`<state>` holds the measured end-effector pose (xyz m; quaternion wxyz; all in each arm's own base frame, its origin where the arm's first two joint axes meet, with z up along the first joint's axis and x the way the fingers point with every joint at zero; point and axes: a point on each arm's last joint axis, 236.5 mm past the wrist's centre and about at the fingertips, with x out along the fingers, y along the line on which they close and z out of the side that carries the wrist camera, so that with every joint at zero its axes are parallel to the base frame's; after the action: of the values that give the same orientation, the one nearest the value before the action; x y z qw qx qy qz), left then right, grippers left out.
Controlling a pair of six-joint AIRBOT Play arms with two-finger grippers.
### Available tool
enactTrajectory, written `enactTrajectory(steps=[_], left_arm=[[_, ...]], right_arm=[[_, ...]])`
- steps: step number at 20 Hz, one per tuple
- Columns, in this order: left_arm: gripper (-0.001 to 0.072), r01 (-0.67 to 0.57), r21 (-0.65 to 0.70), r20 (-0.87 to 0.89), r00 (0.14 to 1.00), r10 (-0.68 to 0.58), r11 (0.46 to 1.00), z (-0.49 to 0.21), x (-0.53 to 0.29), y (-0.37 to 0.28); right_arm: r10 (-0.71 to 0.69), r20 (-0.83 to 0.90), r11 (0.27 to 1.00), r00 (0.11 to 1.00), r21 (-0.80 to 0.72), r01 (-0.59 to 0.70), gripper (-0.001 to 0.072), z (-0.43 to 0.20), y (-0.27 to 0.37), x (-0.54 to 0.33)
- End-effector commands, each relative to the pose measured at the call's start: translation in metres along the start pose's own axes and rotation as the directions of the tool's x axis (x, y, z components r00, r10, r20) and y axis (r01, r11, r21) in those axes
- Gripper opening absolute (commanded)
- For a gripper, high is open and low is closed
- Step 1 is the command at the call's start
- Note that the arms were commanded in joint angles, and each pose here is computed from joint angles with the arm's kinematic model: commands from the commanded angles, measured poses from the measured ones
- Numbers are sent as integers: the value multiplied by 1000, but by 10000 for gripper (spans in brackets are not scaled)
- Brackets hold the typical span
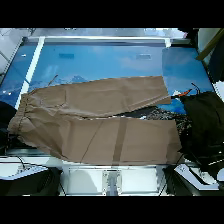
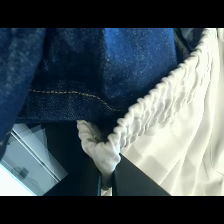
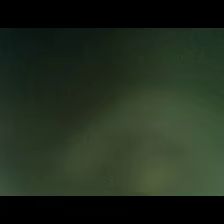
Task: Fold the clothes and pants, and hang the long-sleeved shirts on hangers.
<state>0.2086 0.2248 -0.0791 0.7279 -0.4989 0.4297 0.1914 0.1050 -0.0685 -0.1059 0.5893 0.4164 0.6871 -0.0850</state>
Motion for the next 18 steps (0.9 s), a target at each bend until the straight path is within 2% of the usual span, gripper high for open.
enactTrajectory(steps=[1,2,3,4,6,9,11,15,18], left_arm=[[28,-6,1,11,1000,6,1000,3,0,1],[28,-6,1,12,1000,6,1000,3,0,1],[28,-6,1,11,1000,6,1000,3,0,1],[28,-6,1,11,1000,6,1000,3,0,1],[28,-5,0,12,1000,5,1000,3,0,1],[28,29,-11,47,998,-28,1000,14,-4,-9],[27,58,15,86,995,-60,998,33,-18,-23],[26,74,128,110,990,-88,989,58,-45,-55],[26,78,210,58,994,-92,975,50,-31,-79]], right_arm=[[76,13,996,997,-37,-76,329,3,20,3],[70,11,996,998,-53,-69,305,4,21,3],[60,9,996,998,-72,-59,213,5,23,4],[48,22,995,999,-89,-46,6,10,24,5],[78,52,992,996,-102,-72,14,18,35,6],[226,95,968,970,-130,-212,14,31,73,-11],[273,111,952,956,-173,-252,14,40,90,-37],[285,236,953,929,-174,-248,14,70,113,-101],[259,256,943,931,-275,-186,14,81,139,-101]])
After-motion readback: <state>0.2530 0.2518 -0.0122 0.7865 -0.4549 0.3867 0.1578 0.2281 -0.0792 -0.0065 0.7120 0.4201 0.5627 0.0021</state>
